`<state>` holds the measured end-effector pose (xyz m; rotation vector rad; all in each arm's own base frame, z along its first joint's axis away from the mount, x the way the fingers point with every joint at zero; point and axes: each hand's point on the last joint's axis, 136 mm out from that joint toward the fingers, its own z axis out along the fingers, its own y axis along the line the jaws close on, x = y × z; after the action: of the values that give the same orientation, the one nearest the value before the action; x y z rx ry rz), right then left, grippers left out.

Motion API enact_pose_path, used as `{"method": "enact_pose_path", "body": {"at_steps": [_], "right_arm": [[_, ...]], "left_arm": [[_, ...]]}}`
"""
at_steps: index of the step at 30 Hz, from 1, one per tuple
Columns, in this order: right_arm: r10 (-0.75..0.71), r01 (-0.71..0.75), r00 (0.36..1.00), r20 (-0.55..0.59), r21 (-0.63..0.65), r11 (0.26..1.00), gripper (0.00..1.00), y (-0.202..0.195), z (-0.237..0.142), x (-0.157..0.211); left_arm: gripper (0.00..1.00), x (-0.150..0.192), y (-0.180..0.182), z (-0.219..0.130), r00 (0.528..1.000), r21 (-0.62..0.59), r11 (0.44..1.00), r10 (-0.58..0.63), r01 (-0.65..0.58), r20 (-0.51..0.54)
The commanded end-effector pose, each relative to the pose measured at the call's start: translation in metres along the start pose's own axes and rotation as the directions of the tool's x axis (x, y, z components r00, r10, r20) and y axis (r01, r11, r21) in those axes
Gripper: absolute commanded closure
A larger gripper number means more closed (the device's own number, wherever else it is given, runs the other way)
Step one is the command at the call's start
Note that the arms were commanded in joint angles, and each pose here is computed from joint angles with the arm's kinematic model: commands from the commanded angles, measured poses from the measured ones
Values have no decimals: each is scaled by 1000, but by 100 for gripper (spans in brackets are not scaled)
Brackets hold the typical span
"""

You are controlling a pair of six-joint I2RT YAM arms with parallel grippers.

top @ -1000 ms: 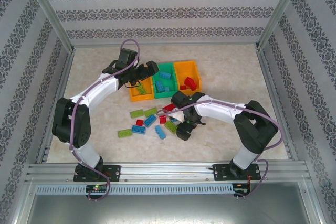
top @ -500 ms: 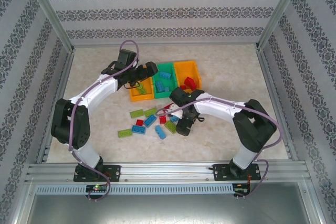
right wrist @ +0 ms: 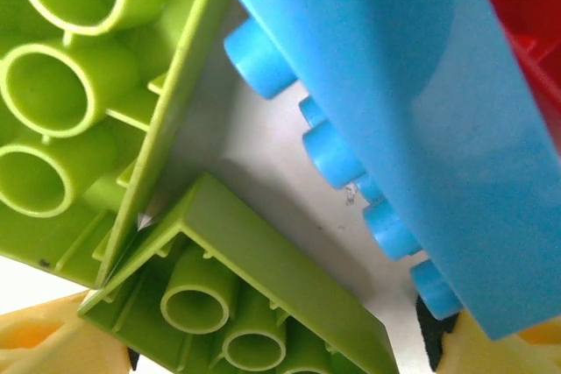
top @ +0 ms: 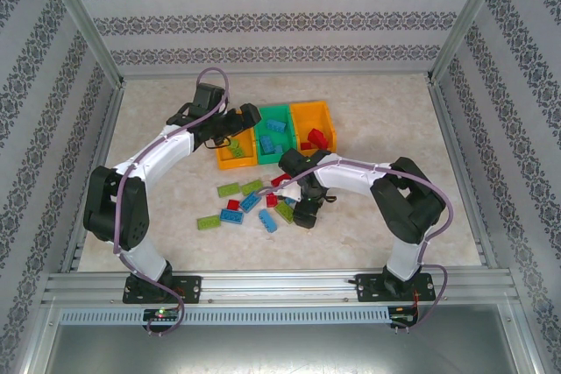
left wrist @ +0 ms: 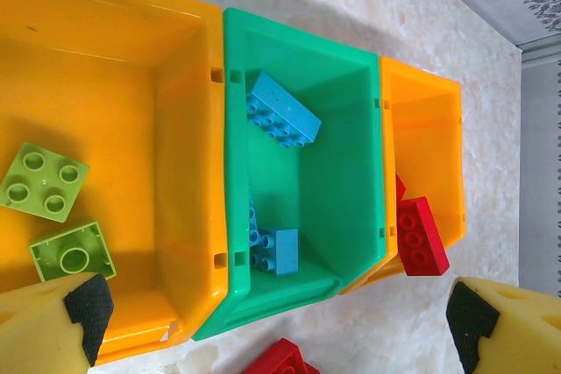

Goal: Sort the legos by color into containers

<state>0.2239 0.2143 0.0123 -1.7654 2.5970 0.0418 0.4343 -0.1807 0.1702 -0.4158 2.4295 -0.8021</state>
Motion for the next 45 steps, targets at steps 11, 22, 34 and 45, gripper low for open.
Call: {"method": "enact_pose_path", "body": {"at_steps": [11, 22, 34, 45], "right_arm": [[-18, 18, 999, -33, 14, 1000, 49, 5, 2, 11], [-1, 2, 999, -33, 29, 1000, 69, 7, -3, 21], [45, -48, 989, 140, 25, 999, 75, 11, -43, 2], [180, -137, 867, 465, -125, 983, 76, 2, -112, -91]], "left_arm": [[1, -7, 7, -11, 999, -1, 1000, -21, 21, 28], [1, -5, 20, -17, 999, -18, 999, -38, 39, 37], [1, -1, 43, -38, 998, -113, 993, -12, 19, 58], [1, 12, 94, -69, 994, -226, 971, -52, 74, 101]]}}
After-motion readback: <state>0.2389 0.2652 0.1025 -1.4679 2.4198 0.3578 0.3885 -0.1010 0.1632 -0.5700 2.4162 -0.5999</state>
